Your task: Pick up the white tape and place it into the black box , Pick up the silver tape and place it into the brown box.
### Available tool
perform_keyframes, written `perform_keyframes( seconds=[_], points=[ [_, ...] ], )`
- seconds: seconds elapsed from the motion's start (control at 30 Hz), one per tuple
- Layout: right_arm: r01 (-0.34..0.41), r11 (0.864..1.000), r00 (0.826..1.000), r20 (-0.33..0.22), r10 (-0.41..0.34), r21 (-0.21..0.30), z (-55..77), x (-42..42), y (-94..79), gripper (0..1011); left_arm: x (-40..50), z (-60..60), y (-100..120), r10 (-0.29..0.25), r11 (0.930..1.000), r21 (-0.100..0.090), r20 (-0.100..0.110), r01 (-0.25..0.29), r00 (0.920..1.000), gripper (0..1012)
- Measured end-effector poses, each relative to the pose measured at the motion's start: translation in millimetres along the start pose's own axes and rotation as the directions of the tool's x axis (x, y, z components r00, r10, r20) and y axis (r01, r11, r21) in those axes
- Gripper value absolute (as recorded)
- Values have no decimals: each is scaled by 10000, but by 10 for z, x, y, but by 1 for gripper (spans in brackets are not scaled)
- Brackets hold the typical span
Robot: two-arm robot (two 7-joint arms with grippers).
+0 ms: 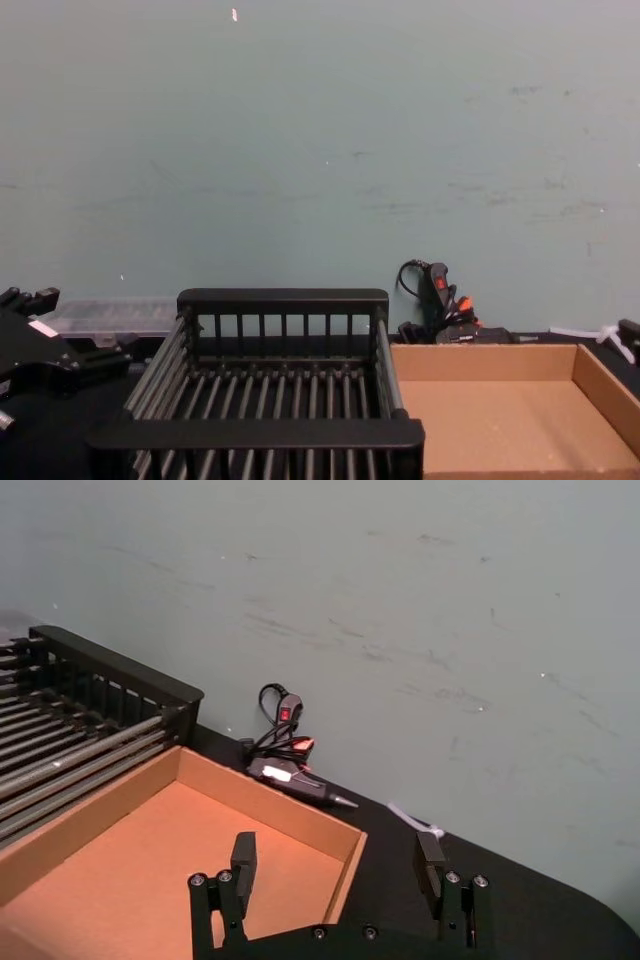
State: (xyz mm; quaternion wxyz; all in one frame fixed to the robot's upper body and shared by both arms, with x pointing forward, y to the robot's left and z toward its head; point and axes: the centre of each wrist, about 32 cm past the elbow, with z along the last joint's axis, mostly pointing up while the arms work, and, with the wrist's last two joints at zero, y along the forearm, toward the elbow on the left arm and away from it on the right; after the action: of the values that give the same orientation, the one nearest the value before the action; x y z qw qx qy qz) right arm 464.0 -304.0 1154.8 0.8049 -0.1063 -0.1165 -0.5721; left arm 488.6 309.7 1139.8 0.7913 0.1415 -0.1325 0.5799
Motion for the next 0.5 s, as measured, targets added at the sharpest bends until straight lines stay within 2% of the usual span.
perform_keyframes(
  seconds=[0.2, 0.5],
  points=[
    [-162, 9999, 9996, -252, 161, -46, 53, -57, -93, 1002, 0, 0, 0, 0, 10000, 0, 0, 0, 10000, 1001],
    [-620, 9963, 9955, -755, 575, -587, 167, -154, -274, 1002, 0, 0, 0, 0, 10000, 0, -1, 0, 10000, 1001]
  ],
)
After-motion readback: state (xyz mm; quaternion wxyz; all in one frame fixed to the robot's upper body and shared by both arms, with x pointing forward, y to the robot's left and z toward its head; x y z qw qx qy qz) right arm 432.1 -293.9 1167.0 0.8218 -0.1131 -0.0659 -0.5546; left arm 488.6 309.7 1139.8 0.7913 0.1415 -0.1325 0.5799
